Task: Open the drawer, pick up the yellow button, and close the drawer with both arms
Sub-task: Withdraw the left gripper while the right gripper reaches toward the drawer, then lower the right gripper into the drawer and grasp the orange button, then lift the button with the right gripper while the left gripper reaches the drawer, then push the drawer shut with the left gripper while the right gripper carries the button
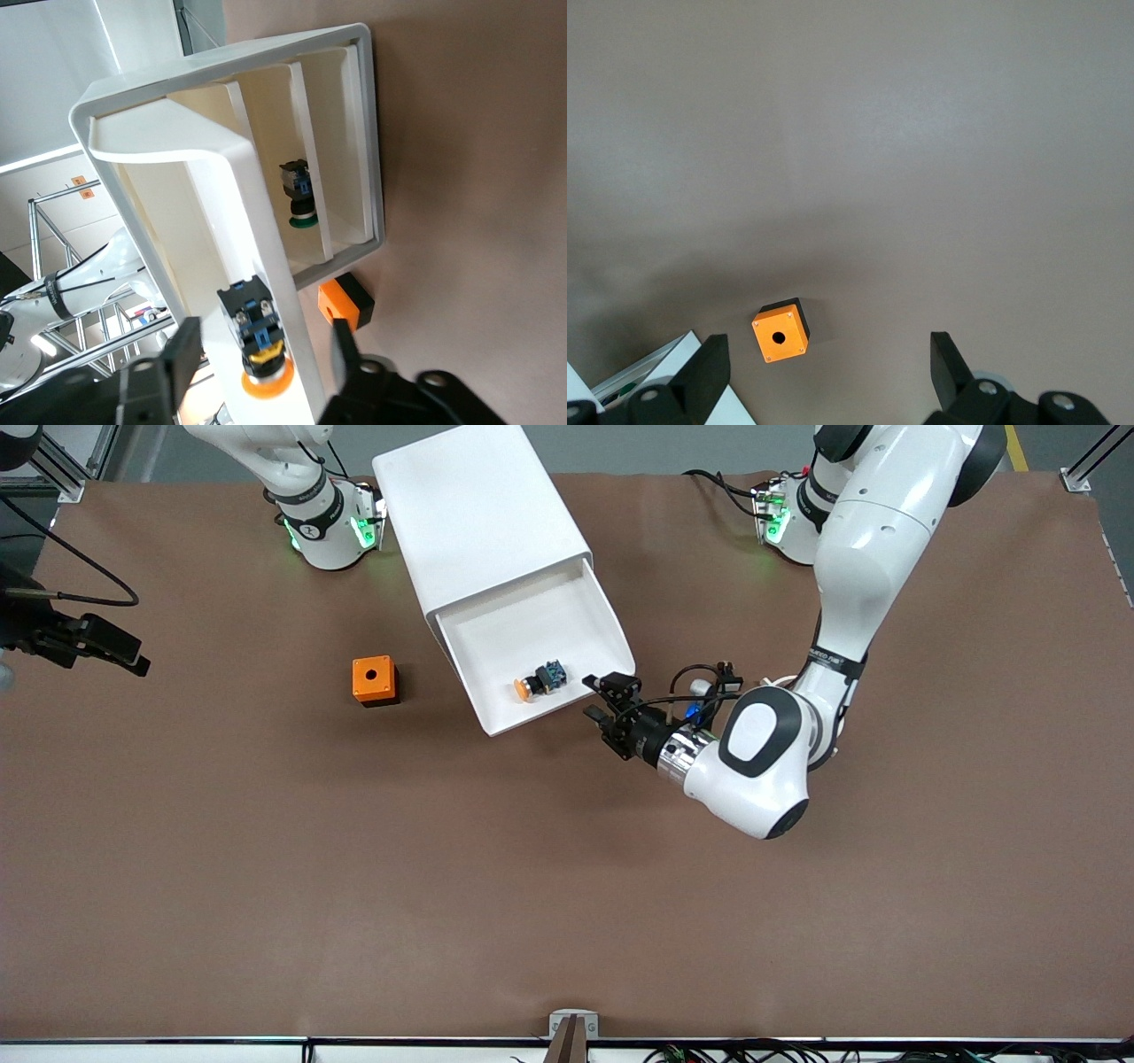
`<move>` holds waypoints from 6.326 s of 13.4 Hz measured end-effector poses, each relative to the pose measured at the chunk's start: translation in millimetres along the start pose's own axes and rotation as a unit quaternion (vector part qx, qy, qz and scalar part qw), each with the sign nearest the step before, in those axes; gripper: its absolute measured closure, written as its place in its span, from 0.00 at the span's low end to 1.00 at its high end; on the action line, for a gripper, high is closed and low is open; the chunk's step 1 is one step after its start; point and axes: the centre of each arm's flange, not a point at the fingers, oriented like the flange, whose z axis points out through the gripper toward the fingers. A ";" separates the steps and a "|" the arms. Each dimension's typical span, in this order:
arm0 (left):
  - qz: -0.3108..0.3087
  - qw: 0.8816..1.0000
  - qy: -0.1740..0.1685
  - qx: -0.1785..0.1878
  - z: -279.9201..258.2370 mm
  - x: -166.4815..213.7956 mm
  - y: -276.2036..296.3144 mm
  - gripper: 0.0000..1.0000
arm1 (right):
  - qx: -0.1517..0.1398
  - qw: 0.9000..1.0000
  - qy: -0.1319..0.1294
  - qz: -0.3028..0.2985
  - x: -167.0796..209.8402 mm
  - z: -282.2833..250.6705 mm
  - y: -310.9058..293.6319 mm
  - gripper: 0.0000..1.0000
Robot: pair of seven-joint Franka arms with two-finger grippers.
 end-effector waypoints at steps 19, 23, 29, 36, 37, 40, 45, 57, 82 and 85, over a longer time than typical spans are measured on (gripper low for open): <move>0.301 0.889 0.197 -0.283 -217.5 67.2 -15.2 0.00 | 0.010 0.995 -0.059 0.085 -6.4 57.0 -132.1 0.00; 0.361 0.837 0.287 -0.295 -234.9 70.4 -34.1 0.00 | 0.011 0.981 -0.056 0.184 -25.0 76.5 -210.8 0.00; 0.506 0.739 0.372 -0.241 -249.3 76.1 -44.3 0.00 | 0.049 0.935 -0.084 0.342 -46.7 115.2 -306.5 0.01; 0.561 0.679 0.426 -0.209 -260.7 80.1 -53.8 0.00 | 0.089 0.879 -0.107 0.456 -71.9 151.6 -380.5 0.00; 0.565 0.674 0.430 -0.205 -257.1 77.4 -54.5 0.00 | 0.091 0.877 -0.108 0.460 -80.3 161.1 -390.8 0.00; 0.583 0.659 0.435 -0.191 -250.5 73.9 -54.2 0.00 | 0.082 0.877 -0.102 0.463 -104.9 185.2 -416.3 0.00; 0.584 0.659 0.435 -0.185 -247.3 75.6 -51.0 0.00 | 0.067 0.881 -0.082 0.460 -121.5 214.1 -440.3 0.00; 0.617 0.638 0.435 -0.155 -184.4 41.5 -41.9 0.00 | 0.054 0.886 -0.069 0.455 -144.5 242.1 -453.5 0.40; 0.596 0.667 0.432 -0.117 137.3 -60.5 -99.9 0.00 | 0.030 0.993 -0.084 0.079 71.9 142.9 -152.4 0.59; 0.591 0.667 0.442 -0.104 177.0 -61.1 -115.9 0.00 | 0.020 0.995 -0.096 -0.003 98.2 179.5 -85.5 0.59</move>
